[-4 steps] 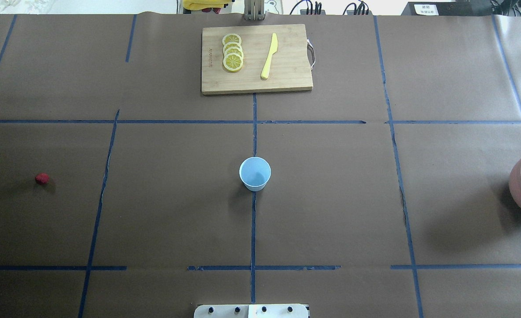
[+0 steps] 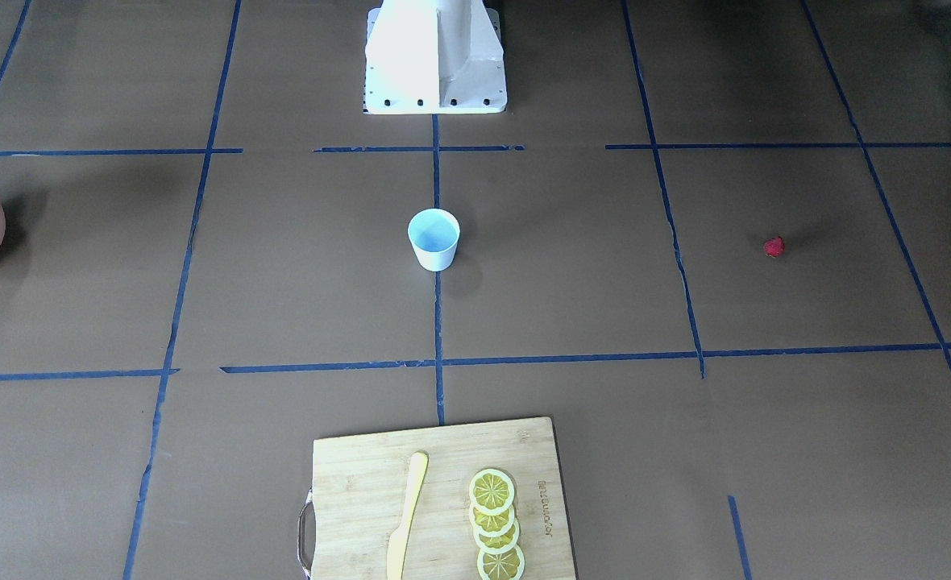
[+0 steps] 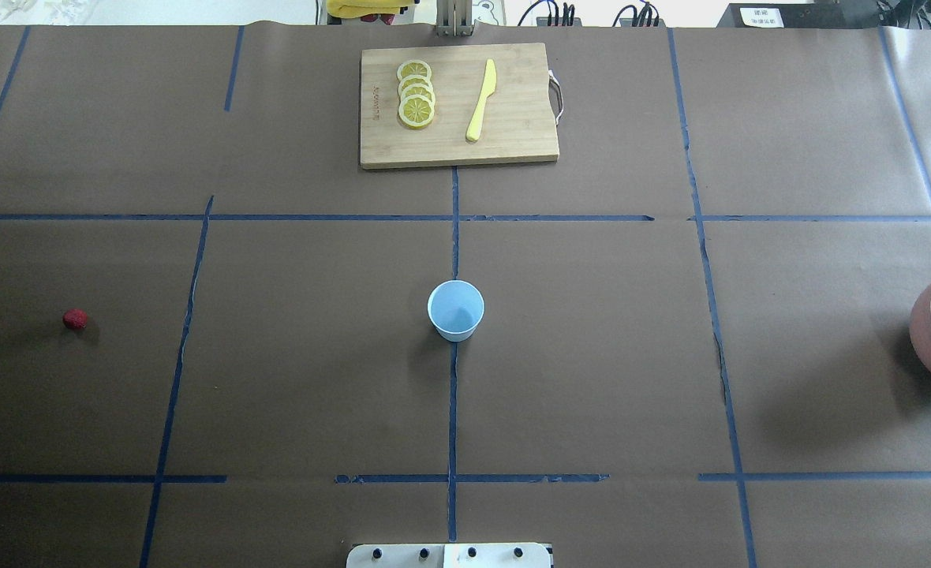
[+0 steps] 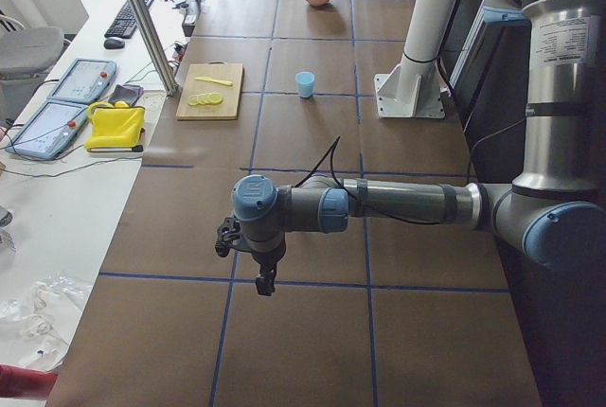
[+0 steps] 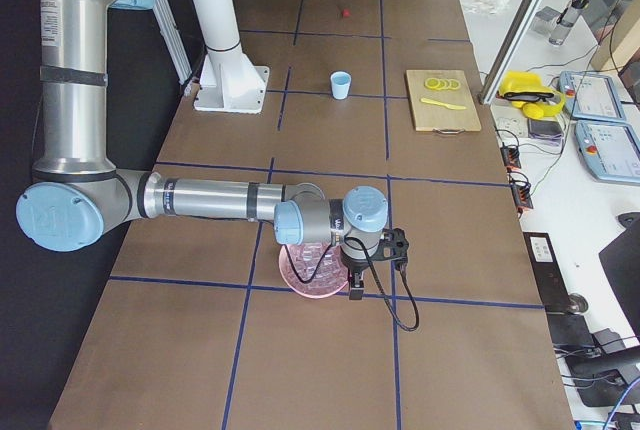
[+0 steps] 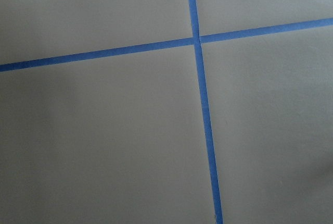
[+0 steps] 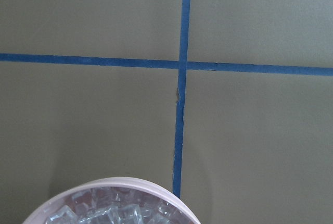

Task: Put ice and strawberries in cup
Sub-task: 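Grasp an ice cube from the pink bowl with the right gripper, then carry the ice cube with the right gripper over the blue cup, then open the right gripper to drop the ice cube into the cup, then move the right gripper back to the pink bowl, then grasp another ice cube from the bowl with the right gripper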

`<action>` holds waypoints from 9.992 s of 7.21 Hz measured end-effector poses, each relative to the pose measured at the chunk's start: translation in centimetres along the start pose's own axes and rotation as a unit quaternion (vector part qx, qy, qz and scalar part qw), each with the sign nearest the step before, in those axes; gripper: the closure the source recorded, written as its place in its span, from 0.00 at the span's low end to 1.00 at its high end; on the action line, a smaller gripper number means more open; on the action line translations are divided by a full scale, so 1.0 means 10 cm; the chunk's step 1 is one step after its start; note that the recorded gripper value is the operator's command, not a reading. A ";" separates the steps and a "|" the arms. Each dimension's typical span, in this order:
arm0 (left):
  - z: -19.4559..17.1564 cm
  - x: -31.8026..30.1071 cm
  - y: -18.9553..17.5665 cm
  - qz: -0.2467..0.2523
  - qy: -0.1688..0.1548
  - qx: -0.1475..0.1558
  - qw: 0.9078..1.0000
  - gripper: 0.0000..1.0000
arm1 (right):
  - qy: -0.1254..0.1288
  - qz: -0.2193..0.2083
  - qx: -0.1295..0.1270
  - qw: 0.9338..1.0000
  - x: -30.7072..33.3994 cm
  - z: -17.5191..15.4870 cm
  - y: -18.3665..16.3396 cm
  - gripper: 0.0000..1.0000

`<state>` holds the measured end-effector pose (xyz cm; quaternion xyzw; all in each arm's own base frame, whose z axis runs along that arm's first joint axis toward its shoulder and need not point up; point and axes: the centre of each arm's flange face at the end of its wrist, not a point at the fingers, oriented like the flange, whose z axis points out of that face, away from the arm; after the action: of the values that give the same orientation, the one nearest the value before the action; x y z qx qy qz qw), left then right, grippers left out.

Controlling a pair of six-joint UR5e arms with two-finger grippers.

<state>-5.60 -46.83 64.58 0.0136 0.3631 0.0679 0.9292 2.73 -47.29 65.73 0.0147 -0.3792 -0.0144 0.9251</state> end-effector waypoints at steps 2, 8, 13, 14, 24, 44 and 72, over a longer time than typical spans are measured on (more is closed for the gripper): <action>-0.01 0.01 0.00 0.000 0.002 0.001 1.000 0.00 | -0.009 -0.010 0.008 1.000 -0.07 -0.06 0.03 0.00; 0.06 -0.03 0.07 -0.007 0.002 -0.005 1.000 0.00 | -0.040 0.101 0.031 0.994 -0.48 0.32 0.83 0.07; 0.07 -0.02 0.23 -0.006 0.003 -0.006 1.000 0.00 | -0.001 0.188 0.015 0.982 -0.81 0.49 1.08 0.11; 0.05 0.00 0.25 -0.005 0.003 -0.005 1.000 0.00 | 0.002 0.202 0.004 0.979 -0.83 0.55 1.17 0.13; -0.04 0.10 0.35 0.003 0.001 0.004 1.000 0.00 | 0.019 0.213 -0.006 0.977 -0.88 0.71 1.18 0.29; -0.12 0.19 0.44 0.016 0.001 0.013 1.000 0.00 | -0.155 0.215 -0.027 0.964 -5.37 -0.37 0.20 1.00; -0.27 0.35 0.67 0.026 0.000 0.024 0.999 0.00 | 0.030 -0.110 -0.036 0.993 -0.54 0.32 0.64 0.12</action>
<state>-5.63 -39.76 60.77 0.0448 0.3641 0.0833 0.9265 -3.22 -40.71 64.45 0.0234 -0.3467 -0.1292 0.9288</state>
